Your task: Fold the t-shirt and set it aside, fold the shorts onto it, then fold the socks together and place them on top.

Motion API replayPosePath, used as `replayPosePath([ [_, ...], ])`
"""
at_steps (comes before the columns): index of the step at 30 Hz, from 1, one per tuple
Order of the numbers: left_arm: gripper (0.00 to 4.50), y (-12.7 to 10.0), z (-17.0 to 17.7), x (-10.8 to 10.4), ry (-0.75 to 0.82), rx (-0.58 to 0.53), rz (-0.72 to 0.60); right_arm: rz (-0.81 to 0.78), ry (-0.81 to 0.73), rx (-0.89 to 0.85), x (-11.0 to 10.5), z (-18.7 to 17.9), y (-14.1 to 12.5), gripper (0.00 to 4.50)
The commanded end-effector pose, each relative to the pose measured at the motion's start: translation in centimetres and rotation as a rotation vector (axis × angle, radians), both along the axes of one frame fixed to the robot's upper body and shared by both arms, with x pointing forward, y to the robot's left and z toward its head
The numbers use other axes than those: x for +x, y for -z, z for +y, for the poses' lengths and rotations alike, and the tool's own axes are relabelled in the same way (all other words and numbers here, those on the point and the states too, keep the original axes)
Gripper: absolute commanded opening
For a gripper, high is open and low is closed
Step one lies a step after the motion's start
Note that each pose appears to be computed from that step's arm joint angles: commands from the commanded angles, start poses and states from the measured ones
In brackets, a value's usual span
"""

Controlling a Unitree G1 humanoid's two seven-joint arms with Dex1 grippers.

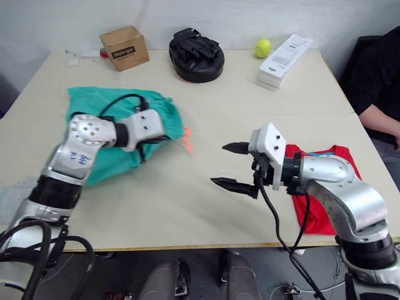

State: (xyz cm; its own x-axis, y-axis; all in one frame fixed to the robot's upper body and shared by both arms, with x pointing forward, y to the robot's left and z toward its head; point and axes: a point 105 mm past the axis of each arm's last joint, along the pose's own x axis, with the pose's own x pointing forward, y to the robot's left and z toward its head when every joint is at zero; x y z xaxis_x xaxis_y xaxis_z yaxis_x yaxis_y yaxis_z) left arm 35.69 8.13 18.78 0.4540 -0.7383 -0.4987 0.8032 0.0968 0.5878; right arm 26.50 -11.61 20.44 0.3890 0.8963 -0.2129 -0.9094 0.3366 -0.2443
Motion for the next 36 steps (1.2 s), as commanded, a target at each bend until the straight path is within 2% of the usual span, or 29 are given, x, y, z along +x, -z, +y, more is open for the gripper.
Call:
replayPosePath([
  [1,0.03,-0.2,-3.9,-3.0,0.170,-0.032,0.088,-0.101,0.018,-0.052,-0.5,-0.9,-1.0,4.50],
  [3,0.03,1.3,-5.4,-4.8,0.241,-0.014,0.166,-0.130,0.059,-0.107,-0.2,-1.7,-0.6,4.50],
  [6,0.03,2.6,-6.2,-5.7,0.257,-0.007,0.219,-0.151,0.075,-0.150,-0.2,-2.2,-0.2,4.50],
  [10,0.03,2.7,-6.4,-6.9,0.239,-0.070,0.324,-0.172,0.065,-0.198,-0.6,-2.4,0.3,4.50],
  [11,0.21,2.4,-6.2,-7.0,0.225,-0.092,0.339,-0.177,0.058,-0.203,-0.7,-2.4,0.3,4.50],
  [13,0.61,1.6,-5.6,-7.3,0.206,-0.135,0.384,-0.181,0.042,-0.202,-0.8,-2.3,0.3,4.50],
  [19,2.52,-1.2,-1.9,-9.0,0.226,-0.204,0.466,-0.193,-0.045,-0.212,-1.2,-1.1,0.7,4.50],
  [23,3.81,-0.7,2.2,-9.4,0.153,-0.123,0.454,-0.199,-0.117,-0.247,-1.7,-0.5,1.4,4.50],
  [25,4.44,0.5,5.6,-9.6,0.054,-0.034,0.438,-0.202,-0.164,-0.266,-2.0,0.0,2.1,4.50],
  [28,4.48,3.0,10.4,-10.4,-0.093,0.133,0.404,-0.198,-0.228,-0.265,-2.4,0.6,2.8,4.50],
  [30,4.48,4.4,12.6,-11.8,-0.143,0.215,0.407,-0.196,-0.251,-0.258,-2.1,0.7,3.3,4.50],
  [33,4.48,5.2,14.0,-14.1,-0.176,0.247,0.434,-0.202,-0.275,-0.259,-1.4,0.8,3.6,4.50],
  [36,4.48,5.4,14.4,-16.2,-0.229,0.231,0.444,-0.225,-0.327,-0.296,-0.7,0.9,4.2,4.50],
])
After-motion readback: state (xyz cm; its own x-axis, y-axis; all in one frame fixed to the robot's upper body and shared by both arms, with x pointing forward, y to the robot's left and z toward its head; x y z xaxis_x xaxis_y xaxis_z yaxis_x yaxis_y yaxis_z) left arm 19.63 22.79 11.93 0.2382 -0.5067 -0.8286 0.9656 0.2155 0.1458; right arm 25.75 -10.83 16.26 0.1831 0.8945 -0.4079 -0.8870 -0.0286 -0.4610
